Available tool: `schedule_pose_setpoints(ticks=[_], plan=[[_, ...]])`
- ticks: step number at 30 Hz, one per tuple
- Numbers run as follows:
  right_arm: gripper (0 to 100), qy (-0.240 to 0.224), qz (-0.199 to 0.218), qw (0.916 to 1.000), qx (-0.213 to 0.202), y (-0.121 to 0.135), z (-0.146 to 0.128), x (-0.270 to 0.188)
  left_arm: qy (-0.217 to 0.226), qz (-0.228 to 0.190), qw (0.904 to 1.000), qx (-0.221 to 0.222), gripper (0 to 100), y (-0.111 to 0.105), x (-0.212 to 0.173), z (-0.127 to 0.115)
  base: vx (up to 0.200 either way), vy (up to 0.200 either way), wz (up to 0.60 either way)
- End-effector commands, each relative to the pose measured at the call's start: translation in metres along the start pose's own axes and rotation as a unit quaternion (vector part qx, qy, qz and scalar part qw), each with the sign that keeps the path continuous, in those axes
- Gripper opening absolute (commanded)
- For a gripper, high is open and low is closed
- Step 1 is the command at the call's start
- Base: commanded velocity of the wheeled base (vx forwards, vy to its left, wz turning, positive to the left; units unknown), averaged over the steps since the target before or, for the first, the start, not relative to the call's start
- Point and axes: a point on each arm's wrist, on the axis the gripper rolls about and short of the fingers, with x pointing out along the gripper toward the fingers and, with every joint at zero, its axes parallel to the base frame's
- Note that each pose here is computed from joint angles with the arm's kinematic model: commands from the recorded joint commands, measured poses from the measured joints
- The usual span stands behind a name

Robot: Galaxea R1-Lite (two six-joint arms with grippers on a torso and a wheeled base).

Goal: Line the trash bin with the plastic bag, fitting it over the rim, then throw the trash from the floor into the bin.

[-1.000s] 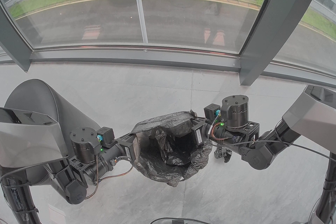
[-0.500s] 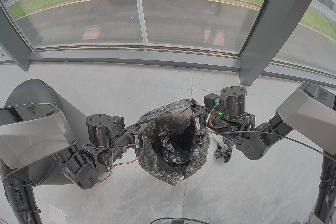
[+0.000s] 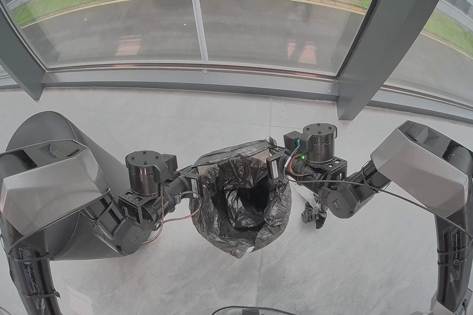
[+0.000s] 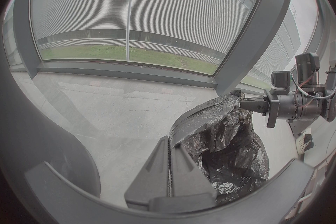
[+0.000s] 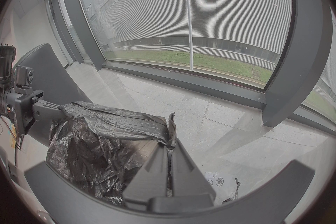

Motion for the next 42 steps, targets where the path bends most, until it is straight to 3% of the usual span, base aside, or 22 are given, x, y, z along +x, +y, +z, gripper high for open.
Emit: schedule_pose_setpoints(ticks=[1, 10, 11, 23, 30, 37, 38, 42], plan=[[0, 0.004, 0.0, 1.0, 0.0, 0.0, -0.005, 0.003, 0.002, 0.002, 1.0, 0.001, 0, 0.001, 0.003, -0.002, 0.0, 0.0, 0.0], [0, 0.001, -0.008, 0.9999, 0.007, 0.0, -0.003, 0.003, -0.001, 0.009, 1.0, 0.001, 0, 0.001, 0.001, -0.001, 0.0, 0.0, 0.0], [0, 0.002, -0.008, 0.9999, 0.007, 0.0, -0.003, 0.003, -0.001, 0.012, 0.9999, 0.002, 100, 0.001, 0.002, -0.002, 0.0, 0.0, 0.0], [0, -0.006, -0.009, 0.9999, 0.008, -0.001, 0.0, 0.006, 0.001, 0.012, 0.9999, 0.005, 100, 0.001, 0.003, -0.003, 0.0, 0.0, 0.0], [0, -0.006, -0.035, 0.9993, 0.014, -0.006, -0.01, 0.023, 0.012, 0.025, 0.9996, 0.004, 100, 0.012, 0.009, -0.014, 0.0, 0.0, 0.0], [0, -0.001, -0.035, 0.9992, 0.021, -0.005, -0.008, 0.021, 0.01, 0.033, 0.9994, 0.001, 100, 0.02, 0.011, -0.012, 0.0, 0.0, 0.0], [100, 0.0, -0.034, 0.9992, 0.022, -0.005, -0.007, 0.021, 0.01, 0.033, 0.9994, 0.001, 100, 0.02, 0.011, -0.012, 0.0, 0.0, 0.0], [100, -0.002, -0.034, 0.9992, 0.023, -0.004, -0.007, 0.02, 0.01, 0.033, 0.9994, 0.001, 100, 0.019, 0.011, -0.013, 0.0, 0.0, 0.0]])
